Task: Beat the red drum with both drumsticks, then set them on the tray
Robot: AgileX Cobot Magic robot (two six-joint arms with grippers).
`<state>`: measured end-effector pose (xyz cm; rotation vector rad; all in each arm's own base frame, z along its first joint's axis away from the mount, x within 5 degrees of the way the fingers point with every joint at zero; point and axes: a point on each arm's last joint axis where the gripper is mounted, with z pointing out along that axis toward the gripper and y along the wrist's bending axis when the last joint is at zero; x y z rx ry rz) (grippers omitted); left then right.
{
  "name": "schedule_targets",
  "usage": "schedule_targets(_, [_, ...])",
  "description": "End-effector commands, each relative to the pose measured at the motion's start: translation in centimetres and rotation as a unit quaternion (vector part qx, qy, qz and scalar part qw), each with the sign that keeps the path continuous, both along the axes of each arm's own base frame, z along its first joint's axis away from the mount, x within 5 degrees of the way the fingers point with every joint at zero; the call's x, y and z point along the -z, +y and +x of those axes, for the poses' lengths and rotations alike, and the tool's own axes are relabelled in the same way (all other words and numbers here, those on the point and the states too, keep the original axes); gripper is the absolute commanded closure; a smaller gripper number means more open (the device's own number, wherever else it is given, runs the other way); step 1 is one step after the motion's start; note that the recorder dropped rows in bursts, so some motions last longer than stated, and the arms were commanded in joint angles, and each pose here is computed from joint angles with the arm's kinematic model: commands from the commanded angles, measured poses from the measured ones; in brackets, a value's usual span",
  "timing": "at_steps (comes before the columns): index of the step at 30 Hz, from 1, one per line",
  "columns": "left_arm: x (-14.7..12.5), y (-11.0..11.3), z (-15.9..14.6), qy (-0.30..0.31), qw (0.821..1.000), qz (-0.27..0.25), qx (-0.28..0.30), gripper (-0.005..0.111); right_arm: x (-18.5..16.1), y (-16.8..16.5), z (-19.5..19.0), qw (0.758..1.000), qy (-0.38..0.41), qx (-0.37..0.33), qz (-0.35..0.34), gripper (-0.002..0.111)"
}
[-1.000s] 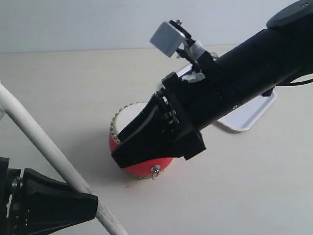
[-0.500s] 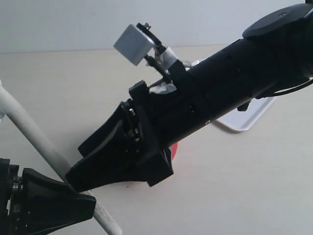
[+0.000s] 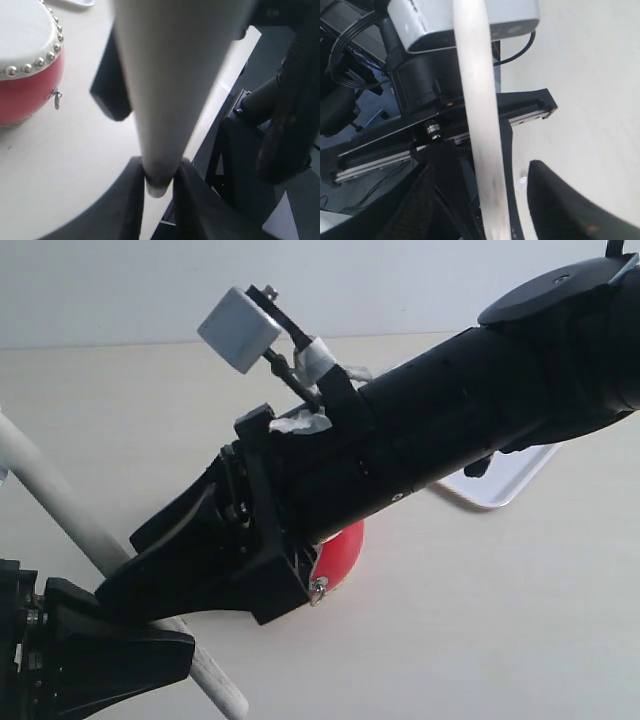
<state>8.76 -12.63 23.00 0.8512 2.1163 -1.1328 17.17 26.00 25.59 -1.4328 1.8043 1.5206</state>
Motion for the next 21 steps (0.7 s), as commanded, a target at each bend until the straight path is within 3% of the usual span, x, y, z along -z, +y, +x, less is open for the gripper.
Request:
schedule_targets(1, [0.1, 0.1, 0.1, -0.005, 1.0, 0.002, -0.004, 0.107, -0.3, 0.1, 0.1, 1.0, -0.005, 0.01, 0.008, 0.056])
schedule_targets(21, [0.1, 0.1, 0.1, -0.013, 1.0, 0.004, -0.002, 0.107, 0.8, 1.0, -0.6, 1.0, 0.011, -0.014, -0.004, 0.056])
